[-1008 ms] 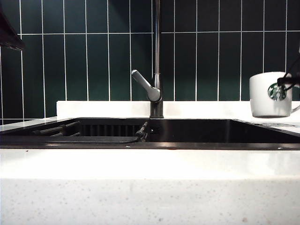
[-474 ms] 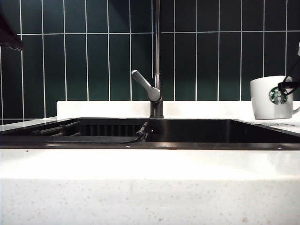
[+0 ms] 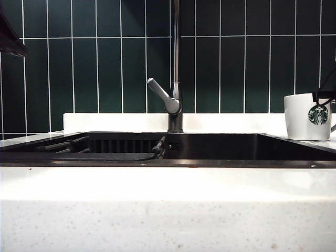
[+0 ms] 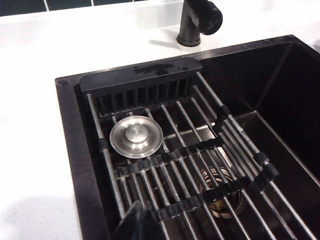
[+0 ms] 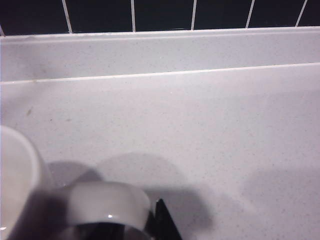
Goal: Pick up the mug next to the sink, go to the faucet to get some water, pour the water into the sink, and finally put the mug back to its place.
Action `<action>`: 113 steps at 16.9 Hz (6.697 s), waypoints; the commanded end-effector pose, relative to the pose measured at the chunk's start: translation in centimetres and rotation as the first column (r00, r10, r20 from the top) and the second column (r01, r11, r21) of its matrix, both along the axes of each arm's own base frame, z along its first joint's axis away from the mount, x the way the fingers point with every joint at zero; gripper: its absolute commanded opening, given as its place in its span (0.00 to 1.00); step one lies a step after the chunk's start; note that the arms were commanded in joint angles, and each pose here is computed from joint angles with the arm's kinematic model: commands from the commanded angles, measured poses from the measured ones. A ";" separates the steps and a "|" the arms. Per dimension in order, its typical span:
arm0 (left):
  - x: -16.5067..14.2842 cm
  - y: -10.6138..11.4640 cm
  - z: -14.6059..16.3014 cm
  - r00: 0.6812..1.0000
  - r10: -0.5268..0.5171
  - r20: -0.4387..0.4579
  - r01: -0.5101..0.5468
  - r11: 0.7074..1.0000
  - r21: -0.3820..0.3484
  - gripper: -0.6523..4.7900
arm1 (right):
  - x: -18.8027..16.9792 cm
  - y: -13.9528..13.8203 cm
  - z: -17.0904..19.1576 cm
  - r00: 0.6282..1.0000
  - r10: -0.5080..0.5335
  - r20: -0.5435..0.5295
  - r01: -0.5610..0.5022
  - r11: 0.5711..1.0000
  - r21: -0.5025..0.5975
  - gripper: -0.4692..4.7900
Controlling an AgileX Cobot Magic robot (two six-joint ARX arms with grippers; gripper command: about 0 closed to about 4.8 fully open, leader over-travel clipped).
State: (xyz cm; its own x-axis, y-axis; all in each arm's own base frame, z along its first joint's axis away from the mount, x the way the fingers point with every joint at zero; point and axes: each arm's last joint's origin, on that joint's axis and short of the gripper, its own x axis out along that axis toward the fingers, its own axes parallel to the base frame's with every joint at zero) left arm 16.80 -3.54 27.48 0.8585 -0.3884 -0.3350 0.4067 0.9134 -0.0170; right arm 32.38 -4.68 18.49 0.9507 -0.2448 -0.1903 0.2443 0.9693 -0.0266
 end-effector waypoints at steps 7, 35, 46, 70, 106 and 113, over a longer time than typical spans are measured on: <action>0.0 0.0 0.2 1.000 -0.004 0.013 0.005 1.000 -0.006 0.11 | -1.2 0.1 0.6 0.991 -0.015 -0.136 0.017 1.000 0.016 0.31; -5.4 1.0 -0.3 0.999 0.029 0.046 -0.028 0.999 -0.025 0.11 | -14.6 7.5 5.6 0.892 0.447 0.064 -0.449 0.894 0.021 0.24; -5.7 1.2 -3.9 0.989 0.072 0.132 -0.068 0.997 -0.033 0.11 | -18.9 6.8 6.6 0.919 0.376 0.117 -0.378 0.926 -0.008 0.09; -7.3 2.1 -8.1 0.921 0.365 0.137 -0.331 0.918 -0.218 0.11 | -23.4 5.4 2.2 0.988 0.157 0.013 -0.157 0.988 0.001 0.09; -7.2 2.0 -11.8 0.930 0.243 0.274 -0.252 0.968 0.000 0.11 | -22.7 5.7 -2.8 0.971 0.228 0.075 -0.210 0.958 -0.194 0.09; -7.3 2.0 -12.7 0.951 0.289 0.108 -0.273 0.951 -0.145 0.11 | -22.8 5.7 -2.9 0.972 0.226 0.067 -0.210 0.960 -0.184 0.09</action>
